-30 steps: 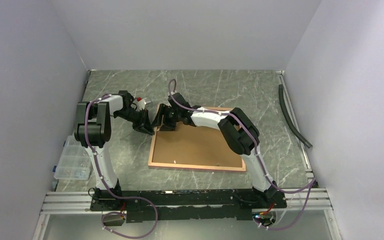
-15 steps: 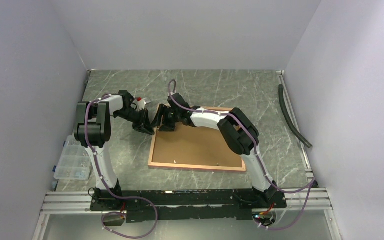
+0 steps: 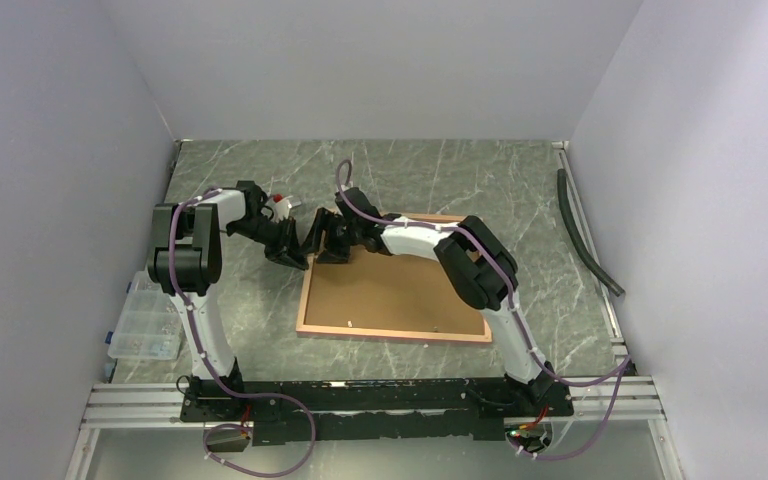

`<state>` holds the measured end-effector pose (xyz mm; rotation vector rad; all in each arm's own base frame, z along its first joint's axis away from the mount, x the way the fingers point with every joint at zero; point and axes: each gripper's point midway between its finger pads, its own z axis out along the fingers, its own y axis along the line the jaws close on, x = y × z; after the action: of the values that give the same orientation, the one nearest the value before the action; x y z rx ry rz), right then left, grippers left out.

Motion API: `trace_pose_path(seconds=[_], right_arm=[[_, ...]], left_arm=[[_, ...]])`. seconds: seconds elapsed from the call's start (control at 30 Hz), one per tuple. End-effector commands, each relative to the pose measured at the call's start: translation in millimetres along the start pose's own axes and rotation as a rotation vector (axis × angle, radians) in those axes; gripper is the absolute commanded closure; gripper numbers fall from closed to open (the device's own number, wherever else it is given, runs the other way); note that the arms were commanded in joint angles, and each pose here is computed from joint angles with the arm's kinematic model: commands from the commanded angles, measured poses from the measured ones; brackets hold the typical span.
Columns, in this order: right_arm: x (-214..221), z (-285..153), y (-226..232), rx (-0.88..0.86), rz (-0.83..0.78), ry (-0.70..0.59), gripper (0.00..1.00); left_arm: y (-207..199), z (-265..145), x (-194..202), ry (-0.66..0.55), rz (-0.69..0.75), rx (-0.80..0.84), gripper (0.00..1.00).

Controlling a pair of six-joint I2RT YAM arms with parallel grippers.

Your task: Put the photo into the frame

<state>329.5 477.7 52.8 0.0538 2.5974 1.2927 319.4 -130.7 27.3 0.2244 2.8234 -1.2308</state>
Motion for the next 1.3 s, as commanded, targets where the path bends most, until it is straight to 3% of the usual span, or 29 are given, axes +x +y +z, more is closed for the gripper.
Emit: trace_pose_path(seconds=[0.0, 0.1, 0.2, 0.43, 0.63, 0.83, 1.27], right_arm=[[7, -20, 21, -0.041, -0.049, -0.007, 0.33], [-5, -56, 32, -0.062, -0.065, -0.051, 0.23], [-26, -100, 13, 0.006, -0.065, -0.125, 0.13], [-101, -255, -106, 0.31, 0.076, -0.458, 0.0], [-102, -343, -199, 0.551, 0.235, -0.613, 0.0], [-94, -350, -244, 0.602, 0.302, -0.608, 0.0], [-116, -288, -252, 0.408, 0.373, -0.484, 0.0]], left_arm=[[-1, -8, -13, -0.034, 0.081, -0.031, 0.91], [-2, -21, -17, -0.043, 0.108, -0.042, 0.9], [-3, -29, -13, -0.03, 0.161, -0.073, 0.88], [16, -42, 4, 0.001, 0.278, -0.214, 0.84], [29, -28, 29, 0.088, 0.385, -0.347, 0.86], [32, -10, 55, 0.175, 0.458, -0.402, 0.87], [3, 13, 83, 0.262, 0.577, -0.371, 0.88]])
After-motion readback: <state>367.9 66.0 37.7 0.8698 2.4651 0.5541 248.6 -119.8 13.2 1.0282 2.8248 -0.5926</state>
